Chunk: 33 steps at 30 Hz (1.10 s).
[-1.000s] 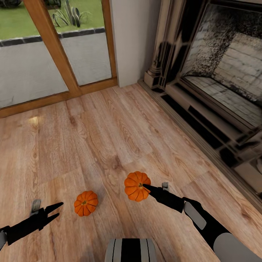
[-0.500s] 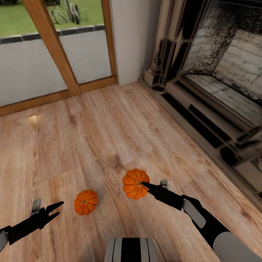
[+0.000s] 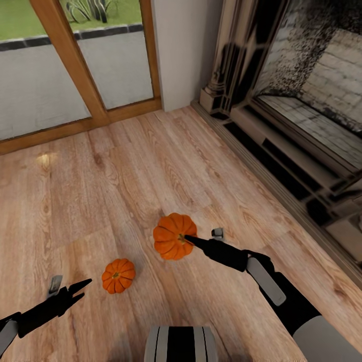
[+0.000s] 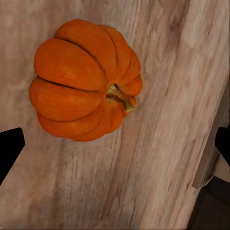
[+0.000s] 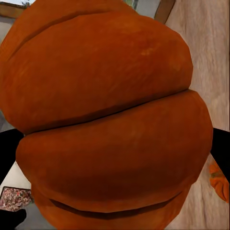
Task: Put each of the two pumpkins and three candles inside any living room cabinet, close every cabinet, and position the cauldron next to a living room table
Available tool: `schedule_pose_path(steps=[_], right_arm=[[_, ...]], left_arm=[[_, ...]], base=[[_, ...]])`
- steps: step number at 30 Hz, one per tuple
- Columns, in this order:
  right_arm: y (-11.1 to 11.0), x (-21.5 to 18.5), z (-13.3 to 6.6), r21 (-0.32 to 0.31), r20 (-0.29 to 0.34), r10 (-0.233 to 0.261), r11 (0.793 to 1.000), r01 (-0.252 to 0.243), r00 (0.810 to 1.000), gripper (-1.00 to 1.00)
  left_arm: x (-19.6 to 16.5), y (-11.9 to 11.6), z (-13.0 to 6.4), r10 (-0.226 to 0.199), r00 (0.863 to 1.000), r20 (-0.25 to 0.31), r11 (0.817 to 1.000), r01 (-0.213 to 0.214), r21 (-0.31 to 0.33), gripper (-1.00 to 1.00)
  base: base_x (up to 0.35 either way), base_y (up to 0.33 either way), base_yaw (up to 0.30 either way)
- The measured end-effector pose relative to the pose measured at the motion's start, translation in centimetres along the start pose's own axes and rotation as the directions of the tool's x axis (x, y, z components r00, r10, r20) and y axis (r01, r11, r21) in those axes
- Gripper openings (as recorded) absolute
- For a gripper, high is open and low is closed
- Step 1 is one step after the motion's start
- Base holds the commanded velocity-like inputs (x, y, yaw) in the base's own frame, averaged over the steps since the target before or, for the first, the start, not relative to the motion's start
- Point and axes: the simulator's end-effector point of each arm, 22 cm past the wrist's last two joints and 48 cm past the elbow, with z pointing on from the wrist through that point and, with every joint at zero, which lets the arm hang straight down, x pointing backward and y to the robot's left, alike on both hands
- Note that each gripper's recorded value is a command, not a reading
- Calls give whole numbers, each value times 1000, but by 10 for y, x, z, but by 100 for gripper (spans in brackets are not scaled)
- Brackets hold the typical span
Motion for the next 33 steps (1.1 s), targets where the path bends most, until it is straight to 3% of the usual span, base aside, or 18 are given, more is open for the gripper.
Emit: schedule_pose_path(steps=[5, 21, 23, 28, 33], right_arm=[[-9, 3, 1, 16, -4, 4, 1000, -4, 1000, -100], [-43, 19, -2, 44, -13, 64, 997, -63, 998, -100], [-47, 21, -2, 47, -14, 71, 996, -71, 997, -100], [-52, 23, -3, 50, -14, 85, 995, -84, 996, -100], [-52, 24, -3, 51, -15, 84, 995, -83, 996, -100]], left_arm=[[3, 11, 4, 8, 1000, 3, 1000, -8, -25, 100], [23, 35, 18, -24, 999, -29, 998, 23, -56, 100], [21, 32, 22, -10, 1000, -30, 999, 8, -54, 100], [23, 48, 30, 0, 1000, -31, 991, -4, -134, 100], [16, 38, 40, 64, 998, 5, 990, -62, -124, 100]], base=[[0, 0, 0], [0, 0, 0], [0, 0, 0], [0, 0, 0], [0, 0, 0]])
